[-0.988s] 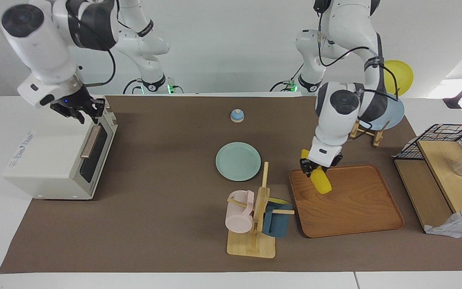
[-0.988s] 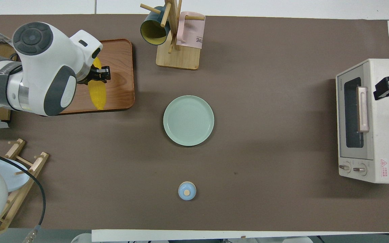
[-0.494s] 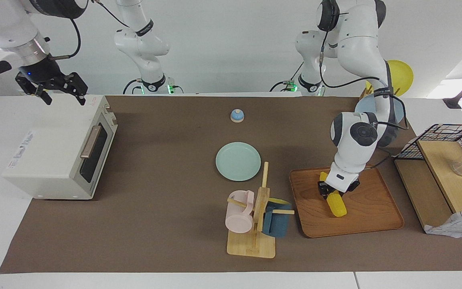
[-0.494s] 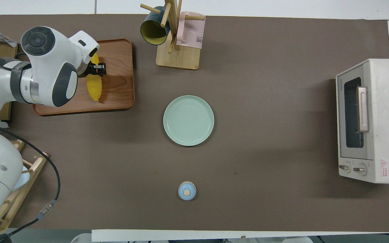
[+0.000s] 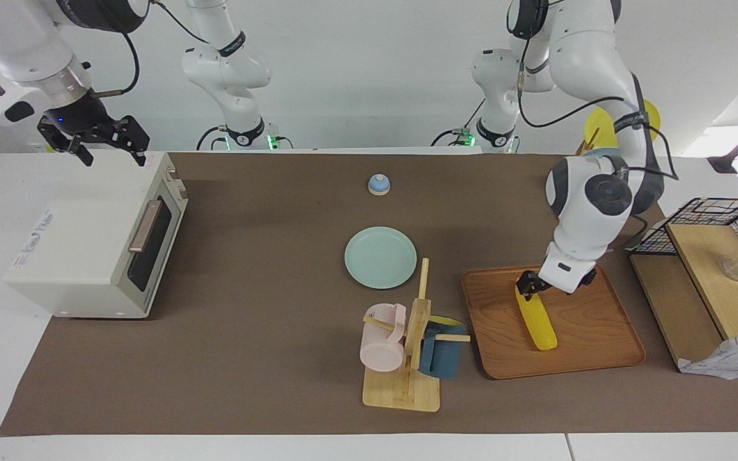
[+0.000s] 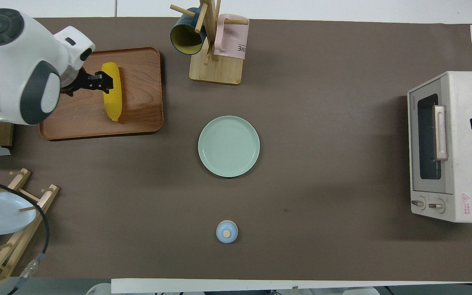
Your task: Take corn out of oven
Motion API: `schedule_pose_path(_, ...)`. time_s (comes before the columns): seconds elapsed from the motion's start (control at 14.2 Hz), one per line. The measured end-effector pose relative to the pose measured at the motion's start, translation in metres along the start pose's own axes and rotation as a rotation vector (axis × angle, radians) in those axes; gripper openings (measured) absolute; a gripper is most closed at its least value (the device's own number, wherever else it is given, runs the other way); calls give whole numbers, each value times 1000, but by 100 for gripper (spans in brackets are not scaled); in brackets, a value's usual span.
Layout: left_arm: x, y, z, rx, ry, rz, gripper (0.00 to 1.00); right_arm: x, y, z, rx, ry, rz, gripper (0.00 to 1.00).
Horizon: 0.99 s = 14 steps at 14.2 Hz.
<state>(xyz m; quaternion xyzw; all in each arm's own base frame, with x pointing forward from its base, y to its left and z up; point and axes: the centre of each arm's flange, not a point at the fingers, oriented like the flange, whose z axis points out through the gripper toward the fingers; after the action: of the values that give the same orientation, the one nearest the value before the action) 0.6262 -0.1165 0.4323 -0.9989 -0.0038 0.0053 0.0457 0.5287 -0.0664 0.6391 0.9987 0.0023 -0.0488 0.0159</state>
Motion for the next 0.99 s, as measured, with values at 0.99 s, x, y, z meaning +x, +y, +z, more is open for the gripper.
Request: schedule_pose_path(0.99,-102,-94,-183,-78,-59,75,100,-1,0,12,5,-35,1,100)
